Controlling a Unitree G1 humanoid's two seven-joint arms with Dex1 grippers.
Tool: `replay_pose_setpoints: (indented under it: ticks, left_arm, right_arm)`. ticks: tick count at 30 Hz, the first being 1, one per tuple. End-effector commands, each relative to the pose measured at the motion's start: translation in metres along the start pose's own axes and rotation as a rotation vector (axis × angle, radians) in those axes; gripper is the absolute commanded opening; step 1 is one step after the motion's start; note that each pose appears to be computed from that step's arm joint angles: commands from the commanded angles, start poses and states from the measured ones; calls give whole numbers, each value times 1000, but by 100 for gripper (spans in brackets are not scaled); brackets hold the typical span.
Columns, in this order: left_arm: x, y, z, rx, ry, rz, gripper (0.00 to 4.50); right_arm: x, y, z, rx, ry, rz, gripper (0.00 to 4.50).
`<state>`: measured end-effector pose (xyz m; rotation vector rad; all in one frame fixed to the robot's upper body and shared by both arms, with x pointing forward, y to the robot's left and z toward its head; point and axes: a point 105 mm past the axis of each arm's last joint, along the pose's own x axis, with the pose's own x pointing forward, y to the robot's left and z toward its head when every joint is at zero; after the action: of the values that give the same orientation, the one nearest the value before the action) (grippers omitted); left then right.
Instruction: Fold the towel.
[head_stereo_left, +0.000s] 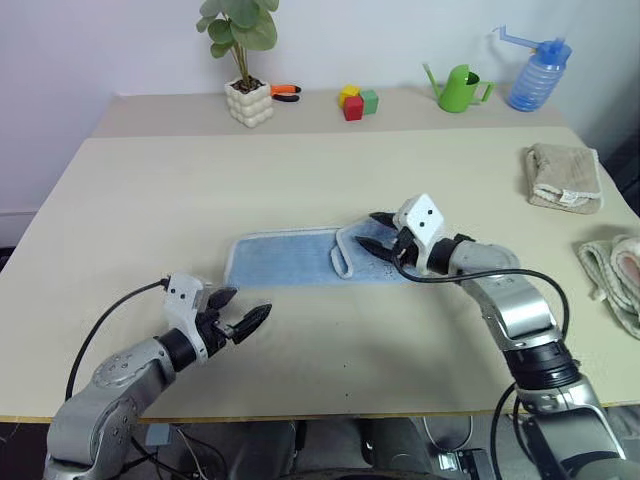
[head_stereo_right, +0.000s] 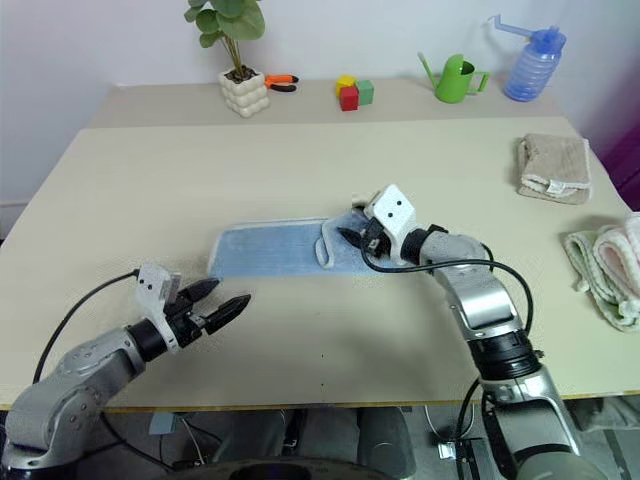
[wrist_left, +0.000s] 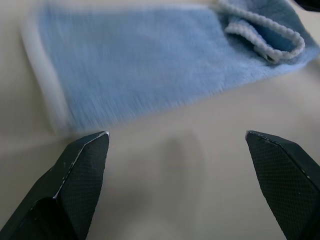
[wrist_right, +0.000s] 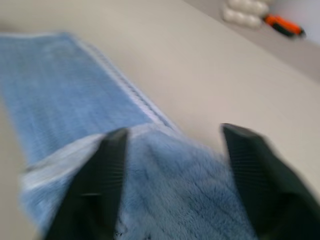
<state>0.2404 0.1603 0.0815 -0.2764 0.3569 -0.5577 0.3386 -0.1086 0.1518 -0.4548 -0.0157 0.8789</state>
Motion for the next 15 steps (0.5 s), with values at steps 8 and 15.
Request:
replay_pose_setpoints:
  ticks: [8, 15]
  left_arm:
    - [24, 21, 18, -464, -127, 141, 450]
    - [36, 43, 29, -632, -207, 229, 424]
  right_arm:
    - [5, 15, 20, -140, -80, 29, 444]
    - [2, 20, 18, -144, -76, 32, 448]
